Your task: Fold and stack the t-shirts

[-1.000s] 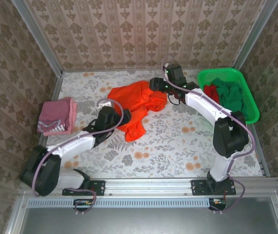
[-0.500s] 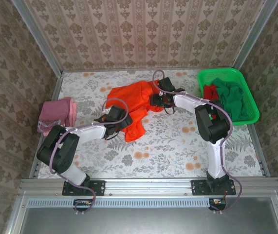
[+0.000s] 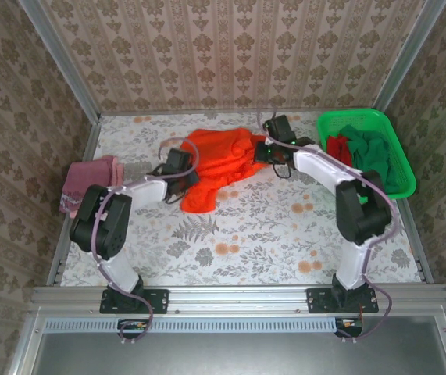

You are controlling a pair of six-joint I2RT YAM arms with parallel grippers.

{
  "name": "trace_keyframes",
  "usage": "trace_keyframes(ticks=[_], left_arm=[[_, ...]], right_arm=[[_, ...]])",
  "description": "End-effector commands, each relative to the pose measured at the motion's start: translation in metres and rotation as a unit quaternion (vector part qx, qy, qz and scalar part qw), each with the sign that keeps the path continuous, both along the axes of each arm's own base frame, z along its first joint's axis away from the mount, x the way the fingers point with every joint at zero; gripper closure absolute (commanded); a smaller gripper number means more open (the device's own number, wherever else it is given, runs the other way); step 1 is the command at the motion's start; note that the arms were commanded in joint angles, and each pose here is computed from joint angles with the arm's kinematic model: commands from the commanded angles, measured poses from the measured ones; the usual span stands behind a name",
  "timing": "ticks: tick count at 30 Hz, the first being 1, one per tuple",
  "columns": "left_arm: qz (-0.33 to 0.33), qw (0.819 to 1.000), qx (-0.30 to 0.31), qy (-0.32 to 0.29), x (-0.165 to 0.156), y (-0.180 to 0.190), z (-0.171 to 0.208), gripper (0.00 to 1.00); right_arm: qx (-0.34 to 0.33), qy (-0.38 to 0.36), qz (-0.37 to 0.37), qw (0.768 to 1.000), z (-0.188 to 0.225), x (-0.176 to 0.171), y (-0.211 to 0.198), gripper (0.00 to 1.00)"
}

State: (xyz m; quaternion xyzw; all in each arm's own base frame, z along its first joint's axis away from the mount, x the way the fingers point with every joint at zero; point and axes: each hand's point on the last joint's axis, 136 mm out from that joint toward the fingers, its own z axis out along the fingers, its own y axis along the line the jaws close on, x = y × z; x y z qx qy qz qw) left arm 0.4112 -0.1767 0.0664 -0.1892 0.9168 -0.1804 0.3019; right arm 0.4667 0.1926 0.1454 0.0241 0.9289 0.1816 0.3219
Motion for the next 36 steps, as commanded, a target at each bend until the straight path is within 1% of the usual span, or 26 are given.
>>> trace_keyframes(ticks=[1, 5, 9, 11, 13, 14, 16, 17, 18, 19, 20, 21, 22, 23, 24, 27, 29, 31, 36], left_arm=[[-0.051, 0.998, 0.012, -0.037, 0.046, 0.004, 0.027, 1.00], [-0.105, 0.994, -0.003, -0.029, 0.096, -0.001, 0.034, 1.00], [-0.148, 0.988, -0.041, -0.032, 0.132, -0.018, 0.035, 1.00], [-0.165, 0.985, -0.050, -0.027, 0.144, -0.025, 0.034, 1.00], [-0.182, 0.981, -0.059, -0.026, 0.153, -0.031, 0.035, 0.97], [-0.188, 0.980, -0.063, -0.025, 0.155, -0.033, 0.037, 0.92], [-0.192, 0.978, -0.075, -0.032, 0.158, -0.034, 0.043, 0.75], [-0.191, 0.977, -0.082, -0.038, 0.158, -0.032, 0.047, 0.63], [-0.186, 0.977, -0.086, -0.053, 0.158, -0.028, 0.056, 0.49], [-0.183, 0.977, -0.086, -0.064, 0.157, -0.024, 0.063, 0.34], [-0.176, 0.978, -0.080, -0.074, 0.154, -0.017, 0.070, 0.18], [-0.167, 0.980, -0.070, -0.083, 0.149, -0.009, 0.079, 0.03], [-0.158, 0.982, -0.061, -0.088, 0.144, -0.001, 0.084, 0.00], [-0.146, 0.983, -0.051, -0.097, 0.137, 0.008, 0.092, 0.00], [-0.131, 0.985, -0.045, -0.104, 0.129, 0.017, 0.098, 0.00], [-0.084, 0.990, -0.033, -0.110, 0.099, 0.038, 0.105, 0.00], [-0.058, 0.992, -0.035, -0.104, 0.068, 0.041, 0.101, 0.00], [-0.038, 0.995, -0.036, -0.084, 0.035, 0.038, 0.087, 0.00], [0.016, 0.998, -0.047, -0.030, -0.052, 0.019, 0.047, 0.00]], right_arm=[[0.016, -0.049, 0.021, 0.998, 0.055, -0.020, -0.004, 1.00], [0.031, -0.052, 0.067, 0.996, 0.072, -0.056, 0.012, 1.00], [0.053, -0.048, 0.137, 0.988, 0.079, -0.088, 0.061, 1.00], [0.066, -0.047, 0.165, 0.983, 0.079, -0.097, 0.091, 1.00], [0.080, -0.047, 0.189, 0.978, 0.077, -0.104, 0.121, 1.00], [0.088, -0.044, 0.202, 0.974, 0.075, -0.107, 0.138, 1.00], [0.100, -0.045, 0.226, 0.968, 0.075, -0.111, 0.165, 1.00], [0.105, -0.053, 0.234, 0.965, 0.078, -0.112, 0.176, 0.94], [0.109, -0.065, 0.232, 0.964, 0.084, -0.111, 0.180, 0.80], [0.111, -0.077, 0.224, 0.965, 0.089, -0.108, 0.179, 0.64], [0.108, -0.092, 0.210, 0.967, 0.093, -0.104, 0.173, 0.47], [0.099, -0.105, 0.194, 0.970, 0.096, -0.100, 0.162, 0.34], [0.088, -0.114, 0.176, 0.974, 0.097, -0.095, 0.151, 0.28], [0.079, -0.124, 0.158, 0.977, 0.097, -0.090, 0.136, 0.23], [0.071, -0.127, 0.140, 0.980, 0.094, -0.086, 0.122, 0.20], [0.068, -0.109, 0.075, 0.989, 0.079, -0.071, 0.078, 0.17], [0.081, -0.087, 0.035, 0.992, 0.062, -0.062, 0.050, 0.18], [0.089, -0.070, 0.016, 0.993, 0.047, -0.052, 0.032, 0.19], [0.068, -0.039, -0.011, 0.997, 0.010, -0.017, 0.006, 0.19]])
